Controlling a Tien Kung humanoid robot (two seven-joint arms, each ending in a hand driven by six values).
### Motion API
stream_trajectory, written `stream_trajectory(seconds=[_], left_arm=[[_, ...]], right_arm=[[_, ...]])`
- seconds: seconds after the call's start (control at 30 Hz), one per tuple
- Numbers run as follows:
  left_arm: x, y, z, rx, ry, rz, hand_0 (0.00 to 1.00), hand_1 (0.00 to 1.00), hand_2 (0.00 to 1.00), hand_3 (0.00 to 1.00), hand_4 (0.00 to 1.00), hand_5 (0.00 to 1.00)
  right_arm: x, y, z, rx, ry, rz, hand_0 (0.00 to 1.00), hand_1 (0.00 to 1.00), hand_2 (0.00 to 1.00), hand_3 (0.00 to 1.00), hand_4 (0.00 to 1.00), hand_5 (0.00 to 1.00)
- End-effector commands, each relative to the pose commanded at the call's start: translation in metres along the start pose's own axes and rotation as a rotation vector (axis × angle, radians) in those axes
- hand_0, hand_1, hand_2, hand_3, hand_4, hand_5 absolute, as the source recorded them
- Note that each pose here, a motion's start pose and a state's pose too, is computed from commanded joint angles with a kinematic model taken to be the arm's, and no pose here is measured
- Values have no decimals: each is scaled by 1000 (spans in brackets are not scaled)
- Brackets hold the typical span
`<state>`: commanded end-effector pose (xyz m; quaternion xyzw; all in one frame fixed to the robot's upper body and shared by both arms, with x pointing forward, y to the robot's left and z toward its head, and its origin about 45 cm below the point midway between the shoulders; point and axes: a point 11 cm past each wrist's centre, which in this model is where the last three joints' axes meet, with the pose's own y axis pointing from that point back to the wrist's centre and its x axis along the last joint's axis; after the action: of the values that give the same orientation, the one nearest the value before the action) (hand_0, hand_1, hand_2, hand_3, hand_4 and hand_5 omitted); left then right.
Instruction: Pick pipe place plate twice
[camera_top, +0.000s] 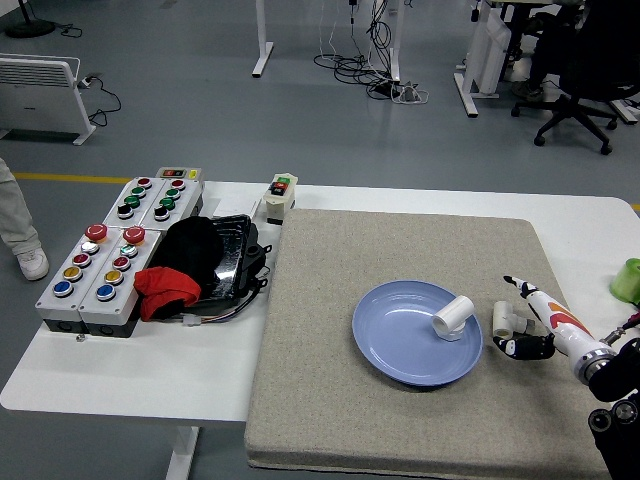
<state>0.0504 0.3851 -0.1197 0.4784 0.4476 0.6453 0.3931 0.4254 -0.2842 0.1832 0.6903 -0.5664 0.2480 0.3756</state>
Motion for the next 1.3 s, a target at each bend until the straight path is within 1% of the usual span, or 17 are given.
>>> stream_trajectory(seconds=[0.03, 0.2, 0.37, 0.53, 0.57, 0.73, 0.77, 0.93, 0.97, 1.13, 1.17, 1.3], left_arm=[[0, 0, 0, 0, 1, 0, 621, 590, 538, 591, 275, 998], [-1, 0, -1, 2, 4, 0, 621, 590, 536, 592, 274, 998], [-1, 0, -1, 1, 8, 0, 621, 590, 536, 592, 274, 998], [-1, 0, -1, 1, 8, -1, 621, 590, 536, 592, 274, 998], [-1, 0, -1, 1, 8, -1, 621, 590, 535, 591, 274, 998], [-1, 0, -1, 1, 7, -2, 621, 590, 535, 591, 274, 998], [-2, 0, -1, 1, 7, -2, 621, 590, 534, 591, 275, 998], [-1, 0, -2, 1, 9, -1, 621, 590, 534, 591, 275, 998], [-1, 0, -2, 1, 9, -1, 621, 590, 534, 591, 275, 998], [-2, 0, -2, 1, 11, -1, 621, 590, 534, 591, 275, 998], [-2, 0, -2, 1, 11, -1, 621, 590, 534, 591, 275, 998], [-2, 0, -1, 0, 10, -1, 621, 590, 534, 591, 275, 998]], right_arm=[[-1, -4, -1, -6, 11, -1, 984, 928, 998, 954, 754, 237], [-3, -12, -1, -25, 25, -7, 977, 925, 998, 941, 749, 237], [-6, -14, 3, -41, 30, -24, 974, 921, 997, 936, 746, 234], [-9, -15, 8, -52, 22, -17, 974, 921, 997, 936, 746, 234], [-10, -16, 10, -55, 21, -13, 922, 882, 960, 907, 727, 223], [-9, -16, 11, -50, 26, -11, 922, 882, 960, 907, 727, 223], [-9, -16, 11, -48, 28, -11, 750, 718, 699, 727, 651, 152], [-13, -16, 12, -52, 54, -23, 750, 718, 699, 727, 651, 152], [-13, -16, 12, -52, 55, -23, 629, 639, 613, 702, 616, 121], [-18, -16, 12, -48, 86, -11, 629, 639, 613, 702, 616, 121], [-19, -16, 12, -48, 85, -11, 456, 537, 537, 648, 496, 45], [-17, -16, 14, -52, 79, 1, 456, 537, 537, 648, 496, 45]])
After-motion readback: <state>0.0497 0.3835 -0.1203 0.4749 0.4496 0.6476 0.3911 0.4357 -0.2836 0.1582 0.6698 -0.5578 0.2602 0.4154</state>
